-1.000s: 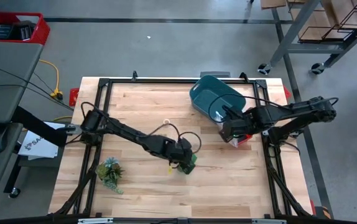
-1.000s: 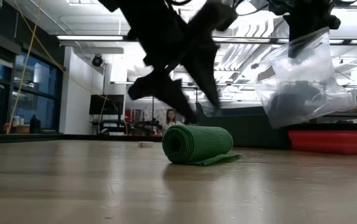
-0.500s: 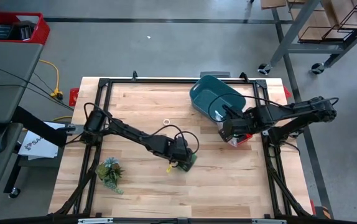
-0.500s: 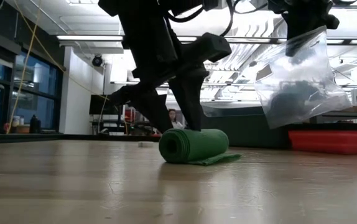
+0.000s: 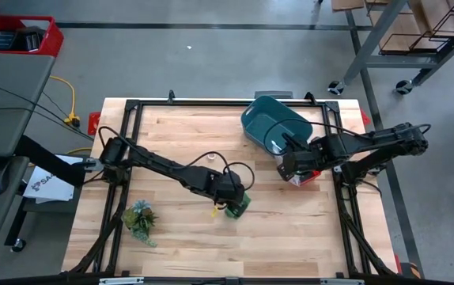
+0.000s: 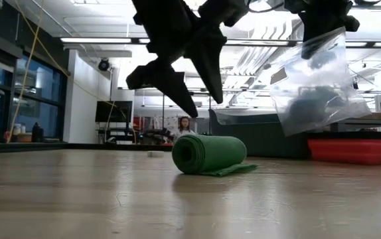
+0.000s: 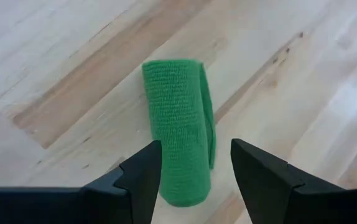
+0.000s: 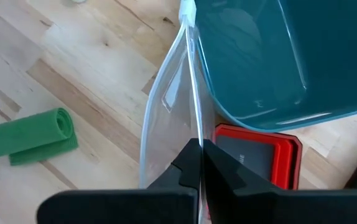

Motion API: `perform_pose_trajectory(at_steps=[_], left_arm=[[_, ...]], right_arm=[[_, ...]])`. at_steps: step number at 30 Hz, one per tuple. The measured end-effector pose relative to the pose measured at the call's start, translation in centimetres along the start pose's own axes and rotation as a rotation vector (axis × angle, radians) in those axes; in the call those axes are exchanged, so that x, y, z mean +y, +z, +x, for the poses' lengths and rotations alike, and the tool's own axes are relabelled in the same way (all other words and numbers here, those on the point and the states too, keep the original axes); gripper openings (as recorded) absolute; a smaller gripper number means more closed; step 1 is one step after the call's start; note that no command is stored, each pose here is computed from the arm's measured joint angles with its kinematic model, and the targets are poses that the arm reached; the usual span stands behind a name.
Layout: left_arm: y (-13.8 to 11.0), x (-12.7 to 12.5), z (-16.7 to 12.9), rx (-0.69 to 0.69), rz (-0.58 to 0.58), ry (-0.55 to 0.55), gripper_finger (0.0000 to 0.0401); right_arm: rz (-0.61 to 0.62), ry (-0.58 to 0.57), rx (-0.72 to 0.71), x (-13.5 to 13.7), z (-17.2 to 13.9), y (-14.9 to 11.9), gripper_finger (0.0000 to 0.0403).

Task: Roll bandage
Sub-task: Put the green bandage into the transparent zip bag

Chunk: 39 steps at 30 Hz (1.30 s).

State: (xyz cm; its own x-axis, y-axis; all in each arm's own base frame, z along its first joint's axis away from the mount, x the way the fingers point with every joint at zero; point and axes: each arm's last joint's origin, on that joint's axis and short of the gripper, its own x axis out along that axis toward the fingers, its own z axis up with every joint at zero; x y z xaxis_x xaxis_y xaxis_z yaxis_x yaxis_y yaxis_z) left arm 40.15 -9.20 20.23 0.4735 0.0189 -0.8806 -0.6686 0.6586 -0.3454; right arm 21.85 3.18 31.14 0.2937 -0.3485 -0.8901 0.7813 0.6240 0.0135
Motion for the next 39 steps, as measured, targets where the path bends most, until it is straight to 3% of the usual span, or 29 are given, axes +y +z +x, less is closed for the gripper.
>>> perform_pose_trajectory(at_steps=[6, 17, 21, 24, 29, 35, 39], left_arm=[[0.6, -0.3, 0.1, 0.003, 0.078, -0.076, 0.0199], [1.0, 0.0, 0.1, -0.003, 0.088, -0.058, 0.0319], [0.3, -0.2, 0.1, 0.030, 0.100, -0.056, 0.0322], [-1.0, -0.1, 0.7, -0.028, 0.145, 0.009, 0.0321], [-2.1, 0.5, 1.9, 0.009, 0.125, 0.043, 0.0320], [-2.1, -0.2, 2.8, -0.027, 0.122, -0.027, 0.0320], [-2.3, 0.0, 3.8, -0.007, 0.106, -0.007, 0.0320]], right_arm=[[0.004, 0.008, -0.006, 0.1, 0.0, 0.1, 0.0000], [-0.006, 0.007, -0.007, 0.1, 0.0, 0.1, 0.0000], [-0.012, 0.007, -0.007, 0.1, 0.0, 0.0, 0.0000], [-0.012, 0.007, -0.007, 0.1, 0.0, 0.1, 0.0000], [-0.016, 0.007, -0.005, 0.1, 0.0, 0.0, 0.0000], [-0.021, 0.010, -0.008, 0.1, 0.0, 0.1, 0.0000], [-0.020, 0.013, -0.008, 0.2, 0.0, 0.1, 0.0000]])
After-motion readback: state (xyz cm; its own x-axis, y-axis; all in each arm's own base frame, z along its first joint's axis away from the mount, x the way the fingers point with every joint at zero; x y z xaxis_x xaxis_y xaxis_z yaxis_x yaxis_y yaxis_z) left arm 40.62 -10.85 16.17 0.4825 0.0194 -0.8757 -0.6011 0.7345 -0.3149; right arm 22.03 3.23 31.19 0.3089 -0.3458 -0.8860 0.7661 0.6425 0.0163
